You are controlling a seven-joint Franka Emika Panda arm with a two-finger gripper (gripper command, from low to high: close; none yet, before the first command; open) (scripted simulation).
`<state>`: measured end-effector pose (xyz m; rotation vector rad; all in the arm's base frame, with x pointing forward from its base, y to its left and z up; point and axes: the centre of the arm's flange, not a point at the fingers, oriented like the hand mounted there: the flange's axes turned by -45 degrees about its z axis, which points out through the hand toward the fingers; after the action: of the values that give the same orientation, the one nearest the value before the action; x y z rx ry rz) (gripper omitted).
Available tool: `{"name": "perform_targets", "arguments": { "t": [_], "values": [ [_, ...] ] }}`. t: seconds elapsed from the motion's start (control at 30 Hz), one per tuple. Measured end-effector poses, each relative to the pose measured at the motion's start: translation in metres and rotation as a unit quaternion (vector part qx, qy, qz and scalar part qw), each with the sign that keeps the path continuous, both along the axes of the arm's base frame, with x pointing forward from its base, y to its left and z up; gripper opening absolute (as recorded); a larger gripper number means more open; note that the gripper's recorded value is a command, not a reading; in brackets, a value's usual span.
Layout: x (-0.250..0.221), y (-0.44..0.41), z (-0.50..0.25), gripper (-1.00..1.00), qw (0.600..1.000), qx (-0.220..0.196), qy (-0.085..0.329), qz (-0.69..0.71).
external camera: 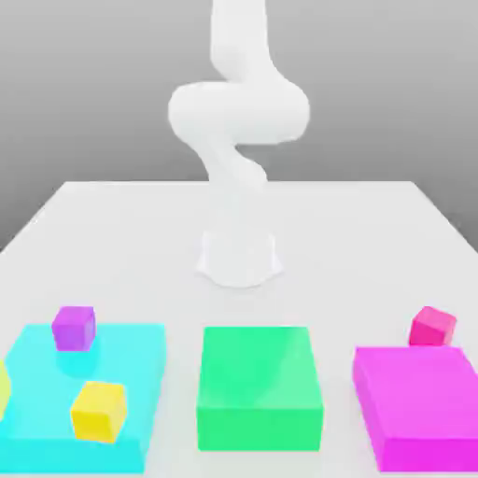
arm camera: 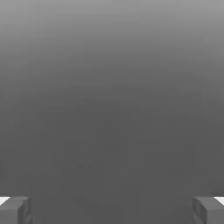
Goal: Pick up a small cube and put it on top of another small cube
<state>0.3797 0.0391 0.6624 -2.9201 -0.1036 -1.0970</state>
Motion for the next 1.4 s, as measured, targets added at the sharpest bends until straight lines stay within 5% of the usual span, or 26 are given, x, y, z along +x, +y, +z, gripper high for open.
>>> {"name": "perform_targets", "arguments": {
  "t": [0.33,0.7,0.9,0.93,1.4],
  "values": [
    [0.025,0.174,-0.221,0.0,0.971,-0.056,0.157,0.169],
    [-0.129,0.288,-0.448,0.0,0.875,-0.148,0.304,0.347],
    [-0.141,0.289,-0.516,0.0,0.867,-0.153,0.316,0.354],
    [-0.141,0.288,-0.524,-1.0,0.867,-0.153,0.316,0.354],
    [-0.125,0.276,-0.463,-1.0,0.873,-0.152,0.316,0.339]
  ]
}}
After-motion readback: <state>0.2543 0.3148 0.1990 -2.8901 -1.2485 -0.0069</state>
